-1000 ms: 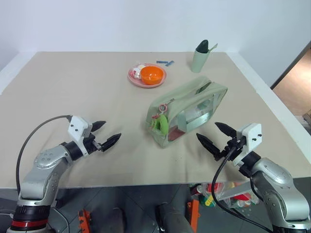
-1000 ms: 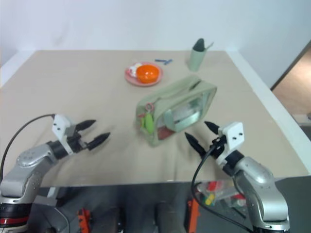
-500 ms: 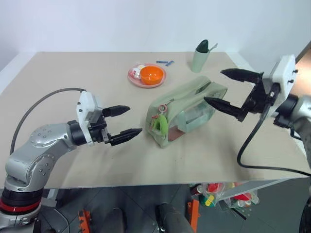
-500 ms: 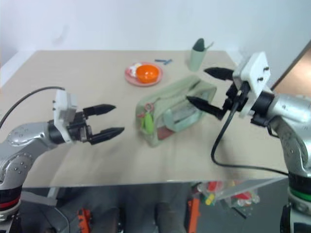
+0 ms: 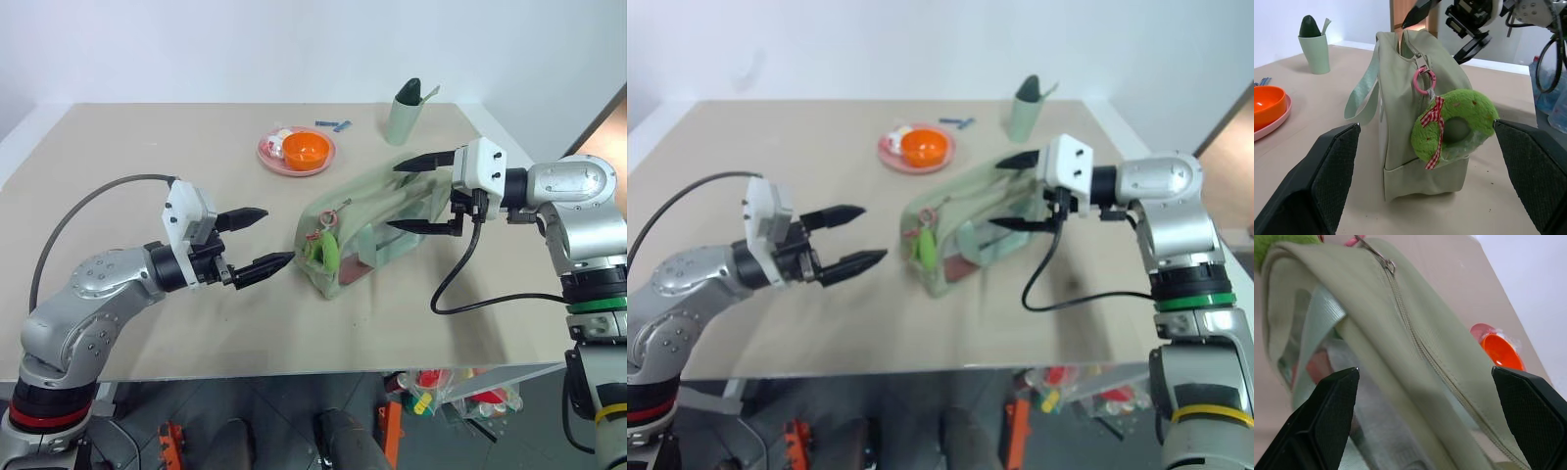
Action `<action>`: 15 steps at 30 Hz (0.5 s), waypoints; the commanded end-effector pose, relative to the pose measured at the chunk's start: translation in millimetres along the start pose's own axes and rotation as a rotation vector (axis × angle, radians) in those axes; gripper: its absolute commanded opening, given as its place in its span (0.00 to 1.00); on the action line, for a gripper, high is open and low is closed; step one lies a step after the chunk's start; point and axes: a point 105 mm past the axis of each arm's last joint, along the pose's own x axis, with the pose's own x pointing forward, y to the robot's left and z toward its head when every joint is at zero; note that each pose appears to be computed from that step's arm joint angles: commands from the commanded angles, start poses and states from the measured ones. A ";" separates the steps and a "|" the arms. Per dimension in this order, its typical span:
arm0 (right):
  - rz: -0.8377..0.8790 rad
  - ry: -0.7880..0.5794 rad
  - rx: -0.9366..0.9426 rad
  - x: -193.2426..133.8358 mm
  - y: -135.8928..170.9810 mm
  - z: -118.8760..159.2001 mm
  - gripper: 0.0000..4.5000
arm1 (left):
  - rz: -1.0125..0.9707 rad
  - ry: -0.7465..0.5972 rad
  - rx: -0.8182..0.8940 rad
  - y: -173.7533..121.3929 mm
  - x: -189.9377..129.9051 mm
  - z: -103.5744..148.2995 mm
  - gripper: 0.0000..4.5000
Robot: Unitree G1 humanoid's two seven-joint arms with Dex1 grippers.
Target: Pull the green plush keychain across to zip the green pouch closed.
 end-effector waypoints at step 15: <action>0.014 -0.036 -0.079 -0.6 -8.0 9.7 0.02 | 0.014 -0.018 0.046 1.0 1.6 9.2 1.00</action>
